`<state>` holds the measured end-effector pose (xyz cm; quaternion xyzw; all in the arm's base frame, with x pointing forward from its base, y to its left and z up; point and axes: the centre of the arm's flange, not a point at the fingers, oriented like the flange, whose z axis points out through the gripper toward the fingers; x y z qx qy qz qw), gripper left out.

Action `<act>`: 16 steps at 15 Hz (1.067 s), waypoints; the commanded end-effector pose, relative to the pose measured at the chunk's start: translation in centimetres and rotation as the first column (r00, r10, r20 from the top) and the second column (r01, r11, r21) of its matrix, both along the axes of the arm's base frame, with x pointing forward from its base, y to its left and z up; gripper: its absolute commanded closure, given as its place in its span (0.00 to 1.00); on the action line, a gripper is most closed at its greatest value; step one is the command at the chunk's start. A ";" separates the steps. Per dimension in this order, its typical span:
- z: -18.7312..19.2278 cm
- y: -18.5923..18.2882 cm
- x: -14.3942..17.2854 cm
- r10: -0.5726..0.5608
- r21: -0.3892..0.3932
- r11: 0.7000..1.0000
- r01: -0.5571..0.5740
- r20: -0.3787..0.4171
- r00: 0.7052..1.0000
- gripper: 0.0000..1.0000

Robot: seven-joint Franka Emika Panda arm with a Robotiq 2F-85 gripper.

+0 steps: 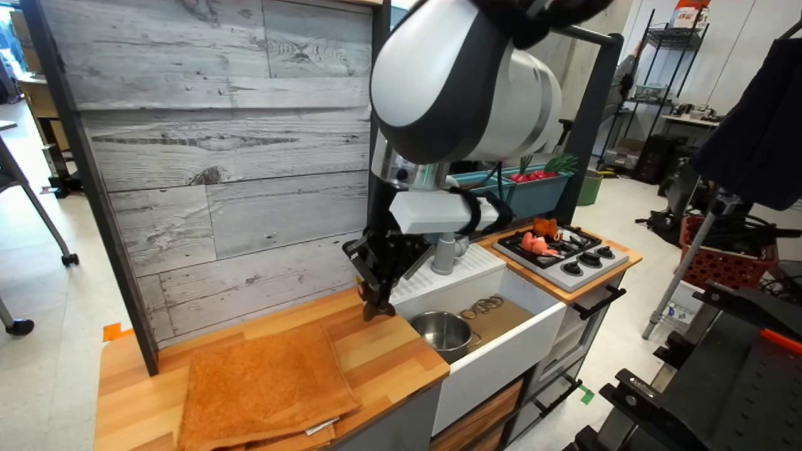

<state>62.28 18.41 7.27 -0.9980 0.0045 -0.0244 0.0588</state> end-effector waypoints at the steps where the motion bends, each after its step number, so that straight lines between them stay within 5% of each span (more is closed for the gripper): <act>1: -1.1 -0.5 2.7 -0.017 0.021 1.000 0.016 0.053 0.998 0.99; 2: -1.6 -1.0 3.6 -0.037 0.022 0.999 0.036 0.051 0.998 0.99; 3: -2.1 -1.6 4.3 -0.061 0.027 0.998 0.060 0.036 0.997 0.70; 5: -2.7 -2.4 4.8 -0.076 0.033 0.997 0.075 0.026 0.997 0.64; 9: -0.6 -1.9 2.3 -0.033 0.110 0.993 0.038 -0.042 0.999 0.34; 13: 6.2 0.6 -3.1 0.109 0.256 0.964 -0.068 -0.150 0.983 0.05; 15: 9.4 1.6 -5.3 0.180 0.324 0.938 -0.124 -0.151 0.972 0.00; 16: 5.2 2.8 -1.8 0.130 0.272 0.958 -0.091 -0.130 0.983 0.00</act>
